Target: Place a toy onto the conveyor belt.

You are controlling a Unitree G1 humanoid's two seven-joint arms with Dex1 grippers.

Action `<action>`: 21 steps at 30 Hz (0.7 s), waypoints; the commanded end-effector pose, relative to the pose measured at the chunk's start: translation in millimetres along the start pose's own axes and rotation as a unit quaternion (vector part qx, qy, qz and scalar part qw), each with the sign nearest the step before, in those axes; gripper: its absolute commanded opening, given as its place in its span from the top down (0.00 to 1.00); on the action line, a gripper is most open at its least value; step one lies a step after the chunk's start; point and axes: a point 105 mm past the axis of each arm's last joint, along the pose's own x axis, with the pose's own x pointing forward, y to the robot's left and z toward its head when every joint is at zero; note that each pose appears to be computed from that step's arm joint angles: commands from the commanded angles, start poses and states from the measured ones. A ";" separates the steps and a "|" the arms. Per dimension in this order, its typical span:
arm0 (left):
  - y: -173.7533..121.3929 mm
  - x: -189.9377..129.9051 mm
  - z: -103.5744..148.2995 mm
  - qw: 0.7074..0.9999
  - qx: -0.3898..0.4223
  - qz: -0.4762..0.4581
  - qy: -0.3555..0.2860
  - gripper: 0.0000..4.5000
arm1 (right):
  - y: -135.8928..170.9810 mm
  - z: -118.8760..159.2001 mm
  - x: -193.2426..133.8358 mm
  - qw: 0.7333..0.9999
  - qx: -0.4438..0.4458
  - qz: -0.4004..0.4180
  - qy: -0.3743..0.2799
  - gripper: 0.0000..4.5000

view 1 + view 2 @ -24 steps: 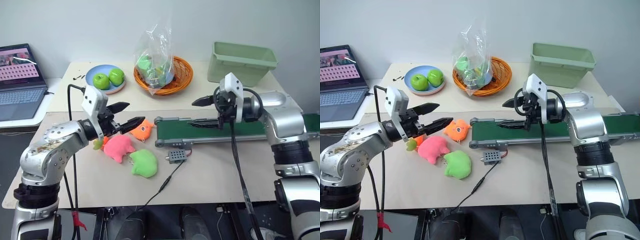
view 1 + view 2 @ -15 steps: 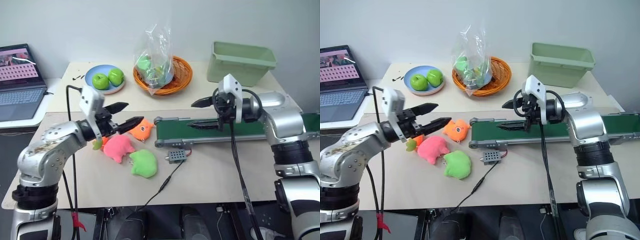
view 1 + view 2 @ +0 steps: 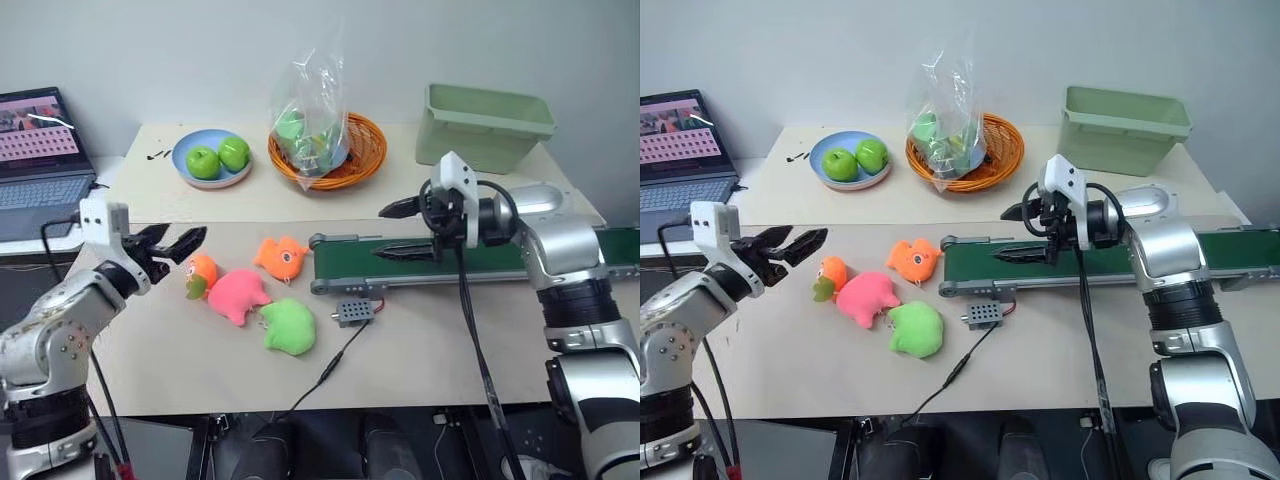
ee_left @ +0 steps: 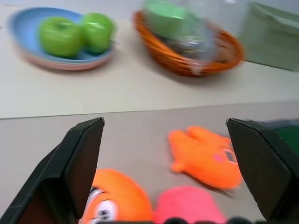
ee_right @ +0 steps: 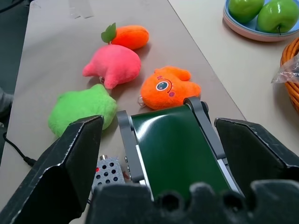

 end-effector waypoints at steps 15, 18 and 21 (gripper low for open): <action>14.5 -15.1 -47.8 0.999 0.018 0.031 -0.013 0.01 | 10.7 36.4 -6.6 0.997 -0.045 0.041 -0.040 0.00; 16.2 -7.3 -53.1 0.999 0.018 0.030 -0.012 0.01 | 10.0 37.3 -7.4 0.998 -0.047 0.035 -0.038 0.00; 14.8 1.2 -53.7 1.000 0.019 0.019 -0.014 0.01 | 9.6 38.3 -10.4 0.998 -0.050 0.029 -0.034 0.00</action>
